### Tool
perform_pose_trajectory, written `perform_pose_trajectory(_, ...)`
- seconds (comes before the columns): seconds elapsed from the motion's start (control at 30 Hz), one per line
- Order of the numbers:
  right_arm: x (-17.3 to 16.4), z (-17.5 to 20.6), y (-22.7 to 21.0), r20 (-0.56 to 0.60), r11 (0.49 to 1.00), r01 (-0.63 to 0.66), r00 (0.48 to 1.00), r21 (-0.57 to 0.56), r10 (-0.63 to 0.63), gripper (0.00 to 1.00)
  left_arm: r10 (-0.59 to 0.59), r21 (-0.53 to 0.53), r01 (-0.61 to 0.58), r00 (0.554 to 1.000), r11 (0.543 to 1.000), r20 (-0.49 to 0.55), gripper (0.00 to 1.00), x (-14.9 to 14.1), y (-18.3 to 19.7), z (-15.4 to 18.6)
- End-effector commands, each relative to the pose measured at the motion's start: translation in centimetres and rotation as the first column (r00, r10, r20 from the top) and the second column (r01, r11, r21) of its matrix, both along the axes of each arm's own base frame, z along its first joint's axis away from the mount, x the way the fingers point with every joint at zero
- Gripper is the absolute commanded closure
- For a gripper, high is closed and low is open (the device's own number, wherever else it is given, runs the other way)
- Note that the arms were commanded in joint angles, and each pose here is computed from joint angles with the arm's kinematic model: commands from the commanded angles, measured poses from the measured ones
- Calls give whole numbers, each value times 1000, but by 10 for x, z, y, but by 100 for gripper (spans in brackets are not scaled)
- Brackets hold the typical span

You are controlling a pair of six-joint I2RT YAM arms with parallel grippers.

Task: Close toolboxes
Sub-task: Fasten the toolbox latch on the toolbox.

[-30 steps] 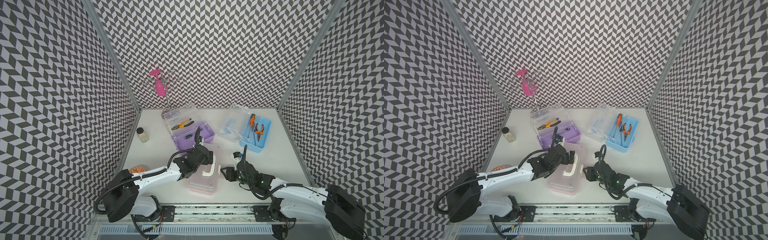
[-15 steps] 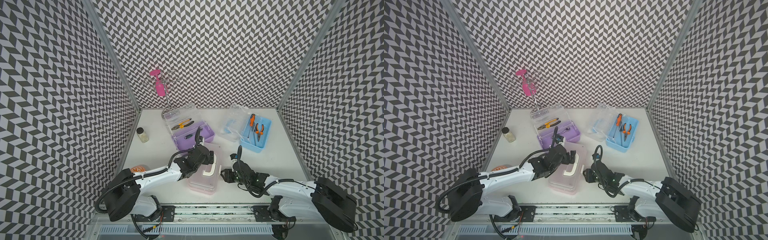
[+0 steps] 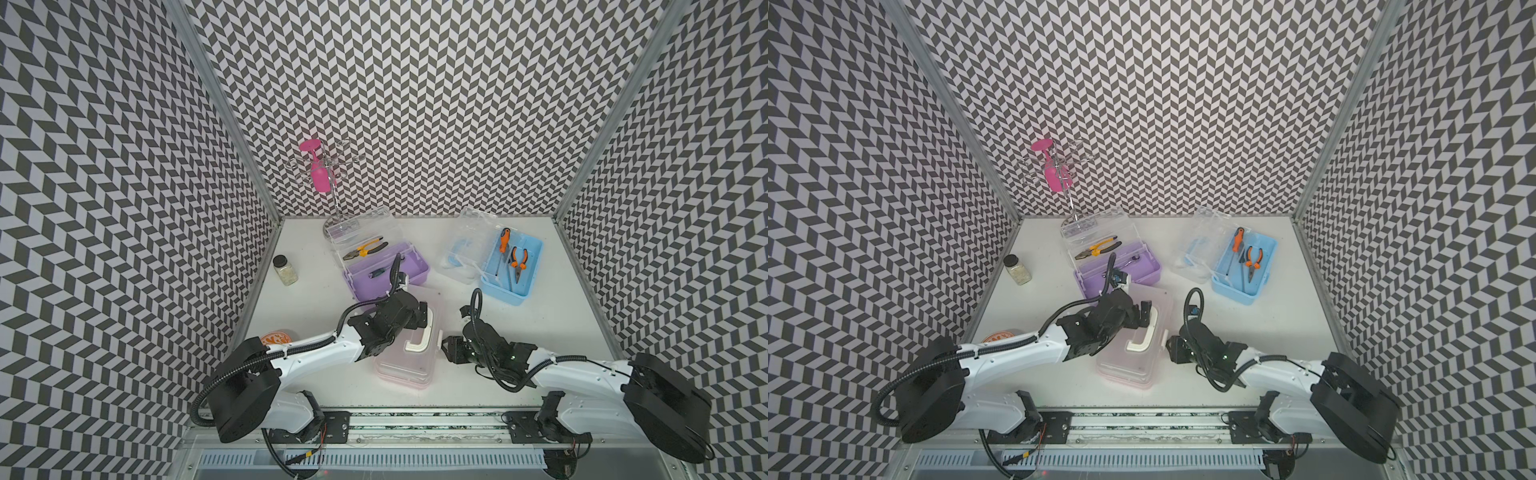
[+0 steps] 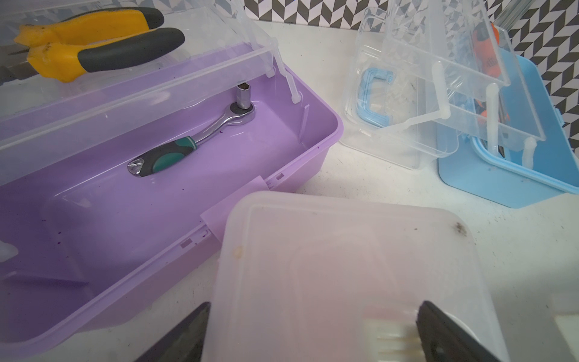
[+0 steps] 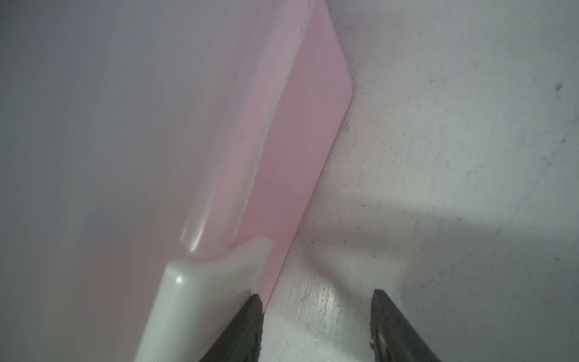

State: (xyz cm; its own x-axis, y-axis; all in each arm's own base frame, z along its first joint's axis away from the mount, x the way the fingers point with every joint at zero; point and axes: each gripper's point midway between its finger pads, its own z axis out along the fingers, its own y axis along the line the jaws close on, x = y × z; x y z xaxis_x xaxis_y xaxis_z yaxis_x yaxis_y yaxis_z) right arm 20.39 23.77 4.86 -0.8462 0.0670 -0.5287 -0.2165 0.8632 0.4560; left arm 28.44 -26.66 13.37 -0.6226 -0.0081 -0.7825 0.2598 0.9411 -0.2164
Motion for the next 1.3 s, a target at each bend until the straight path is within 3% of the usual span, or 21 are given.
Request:
perform_pose_trajectory(0.0,18,39,12,109,997,20,994,69,-28,42,-50,106,64,990,992,-131,0,-22,8,-38)
perform_pose_trajectory(0.3,16,55,-4,139,1000,9,990,-29,-4,32,-37,95,41,998,995,-51,0,-4,8,1)
perform_pose_trajectory(0.6,-4,95,5,214,984,-179,961,-4,175,15,-18,34,15,996,999,85,0,6,16,65)
perform_pose_trajectory(0.77,-19,107,17,224,953,-300,931,28,287,0,-2,19,1,998,1000,61,0,-1,30,60)
perform_pose_trajectory(1.07,12,121,20,267,987,-162,952,17,152,0,40,17,-40,999,999,22,1,-10,54,40)
perform_pose_trajectory(1.27,38,122,31,272,990,-112,954,-82,130,0,74,-5,-74,997,997,34,0,-7,69,44)
